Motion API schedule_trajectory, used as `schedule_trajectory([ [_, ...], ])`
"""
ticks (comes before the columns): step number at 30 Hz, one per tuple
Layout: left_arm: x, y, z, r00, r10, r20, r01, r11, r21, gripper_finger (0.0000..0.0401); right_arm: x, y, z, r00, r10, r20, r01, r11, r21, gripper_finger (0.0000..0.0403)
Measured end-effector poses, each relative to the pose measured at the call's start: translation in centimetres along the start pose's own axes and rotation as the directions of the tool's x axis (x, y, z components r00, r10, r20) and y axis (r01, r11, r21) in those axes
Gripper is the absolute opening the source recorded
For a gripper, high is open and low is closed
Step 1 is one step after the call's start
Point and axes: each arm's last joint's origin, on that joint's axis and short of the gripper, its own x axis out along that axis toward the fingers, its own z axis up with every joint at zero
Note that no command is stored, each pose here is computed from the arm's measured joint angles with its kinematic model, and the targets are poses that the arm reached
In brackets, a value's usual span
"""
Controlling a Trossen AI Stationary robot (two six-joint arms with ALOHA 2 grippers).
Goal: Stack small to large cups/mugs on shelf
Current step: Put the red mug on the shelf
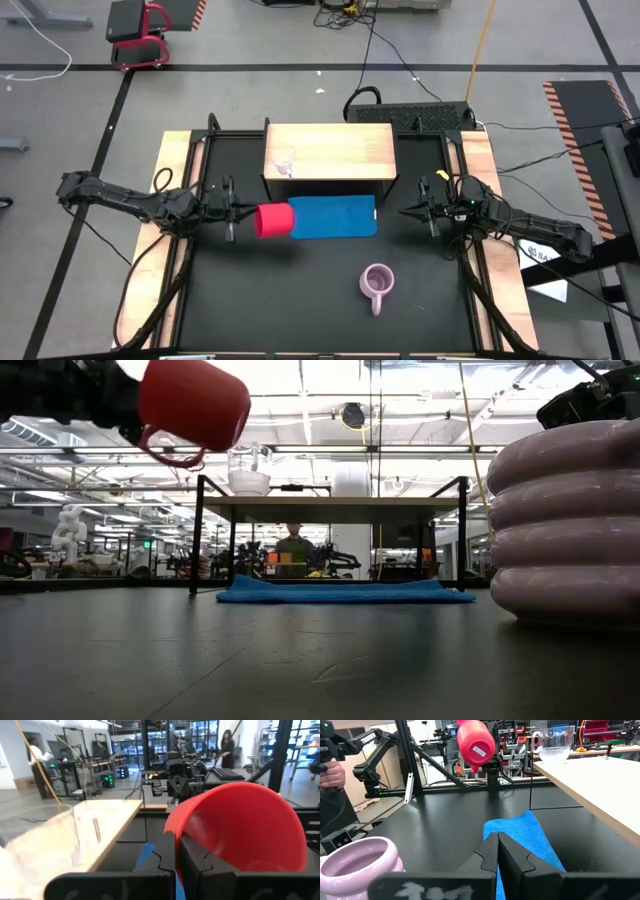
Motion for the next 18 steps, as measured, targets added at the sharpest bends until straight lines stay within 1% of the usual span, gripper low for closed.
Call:
schedule_trajectory([
  [6,1.4,0.4,2.2,0.999,0.025,0.023,-0.025,0.999,0.021,0.0004,0.0,0.0,0.1,1.0,0.0,0.007,0.0,1.0,-0.003,0.0],
  [9,2.3,0.6,3.5,0.999,0.012,0.03,-0.014,0.998,0.066,0.0004,0.0,0.0,0.1,1.0,0.0,0.007,0.0,1.0,-0.003,0.0],
  [12,3.4,0.8,5.0,0.999,0.011,0.043,-0.014,0.997,0.074,0.0004,0.0,0.0,0.1,1.0,0.001,0.007,-0.001,1.0,-0.004,0.0],
  [14,4.1,1.1,5.8,0.999,0.016,0.033,-0.019,0.996,0.085,0.0004,0.0,0.0,0.1,1.0,0.0,0.007,0.0,1.0,-0.003,0.0],
  [18,6.0,2.0,7.2,0.998,0.061,-0.007,-0.06,0.994,0.088,0.0004,0.0,0.0,0.1,1.0,0.001,0.008,-0.001,1.0,-0.004,0.0],
])
